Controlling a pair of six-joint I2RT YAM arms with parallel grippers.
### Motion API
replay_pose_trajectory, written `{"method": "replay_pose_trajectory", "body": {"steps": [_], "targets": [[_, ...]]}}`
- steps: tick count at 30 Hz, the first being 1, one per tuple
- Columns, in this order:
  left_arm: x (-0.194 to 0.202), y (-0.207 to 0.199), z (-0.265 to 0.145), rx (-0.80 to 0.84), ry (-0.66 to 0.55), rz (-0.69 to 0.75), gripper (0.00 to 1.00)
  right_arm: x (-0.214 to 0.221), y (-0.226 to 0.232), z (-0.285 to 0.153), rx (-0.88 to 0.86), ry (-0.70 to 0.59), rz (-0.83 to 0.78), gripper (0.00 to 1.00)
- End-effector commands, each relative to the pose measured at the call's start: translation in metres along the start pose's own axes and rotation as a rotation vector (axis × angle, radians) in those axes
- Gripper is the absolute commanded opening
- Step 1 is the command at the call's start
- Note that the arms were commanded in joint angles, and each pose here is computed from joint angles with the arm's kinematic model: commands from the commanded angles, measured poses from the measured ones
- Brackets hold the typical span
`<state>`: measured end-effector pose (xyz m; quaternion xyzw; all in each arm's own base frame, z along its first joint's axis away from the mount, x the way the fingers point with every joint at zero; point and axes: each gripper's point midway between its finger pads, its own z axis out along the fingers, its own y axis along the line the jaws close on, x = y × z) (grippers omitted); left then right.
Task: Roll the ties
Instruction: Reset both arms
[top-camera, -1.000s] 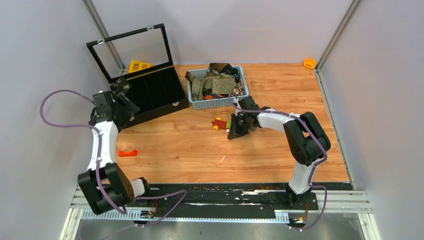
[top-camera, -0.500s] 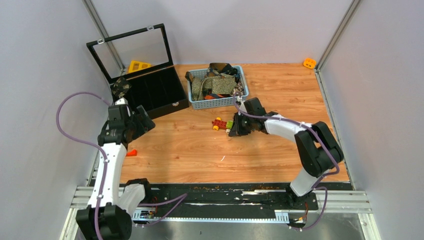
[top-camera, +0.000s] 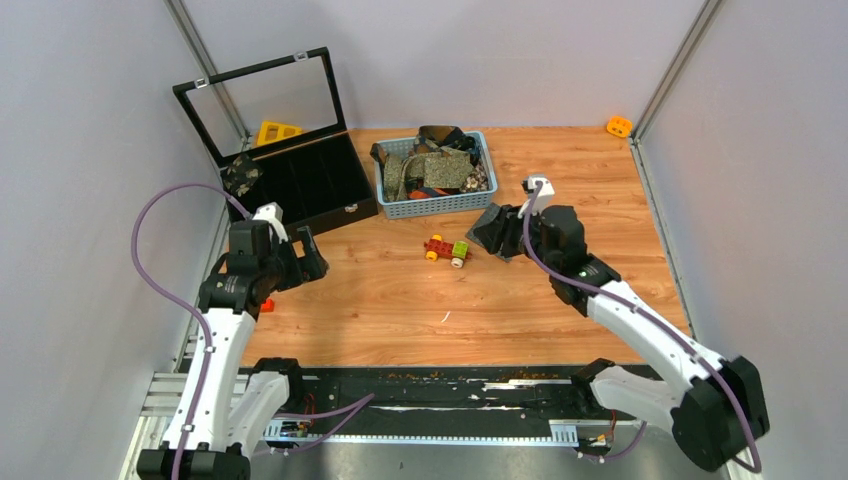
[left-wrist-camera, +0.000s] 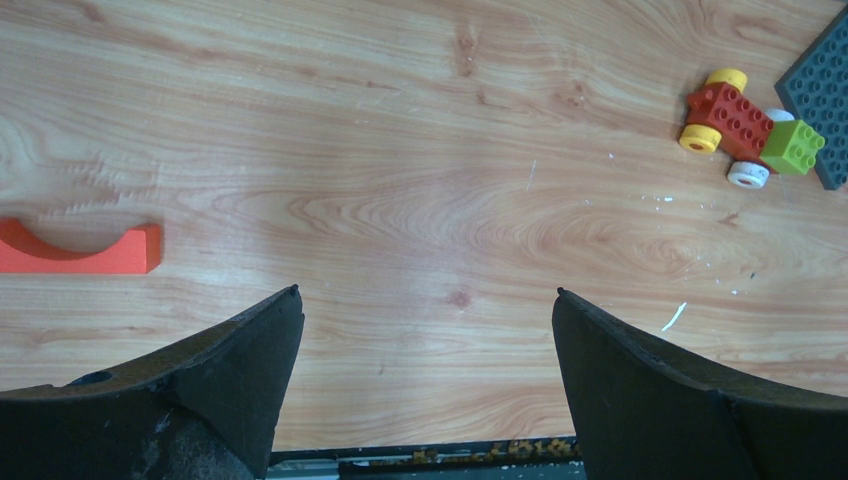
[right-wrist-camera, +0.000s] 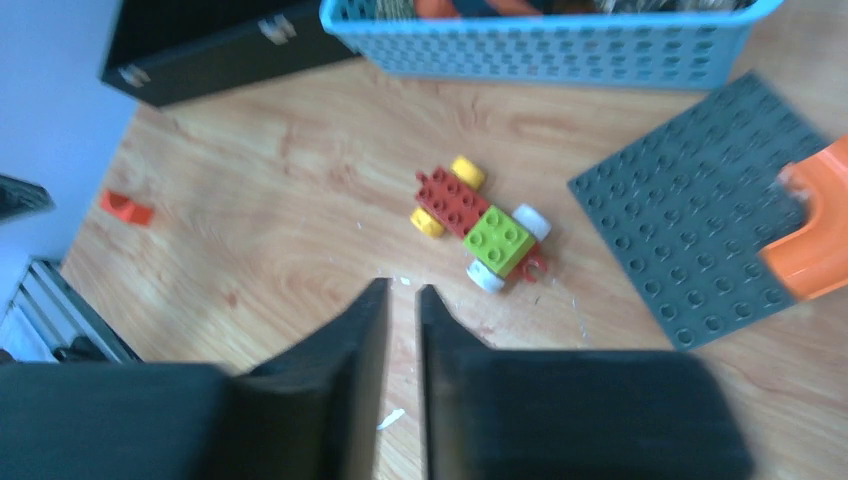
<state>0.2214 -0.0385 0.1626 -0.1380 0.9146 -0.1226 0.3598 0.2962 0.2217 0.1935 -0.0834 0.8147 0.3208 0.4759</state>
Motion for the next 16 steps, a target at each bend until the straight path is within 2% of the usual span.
{"method": "replay_pose_trajectory", "body": {"steps": [1,2,6,11,16], "targets": [[-0.001,-0.006,-0.002,0.041,-0.013,0.044,1.0,-0.035,0.003,-0.019,0.015,-0.187,-0.014,0.64],[-0.002,-0.006,-0.003,0.043,-0.027,0.046,1.0,-0.036,0.006,-0.021,-0.007,-0.197,-0.031,0.74],[-0.007,-0.004,-0.01,0.037,-0.08,0.046,1.0,-0.038,0.014,-0.025,-0.038,-0.193,-0.026,0.91],[-0.009,-0.005,-0.016,0.043,-0.119,0.046,1.0,-0.038,0.015,-0.029,-0.038,-0.186,-0.032,0.99],[-0.01,-0.002,-0.019,0.032,-0.133,0.041,1.0,-0.032,0.02,-0.034,-0.064,-0.159,-0.027,0.99]]}}
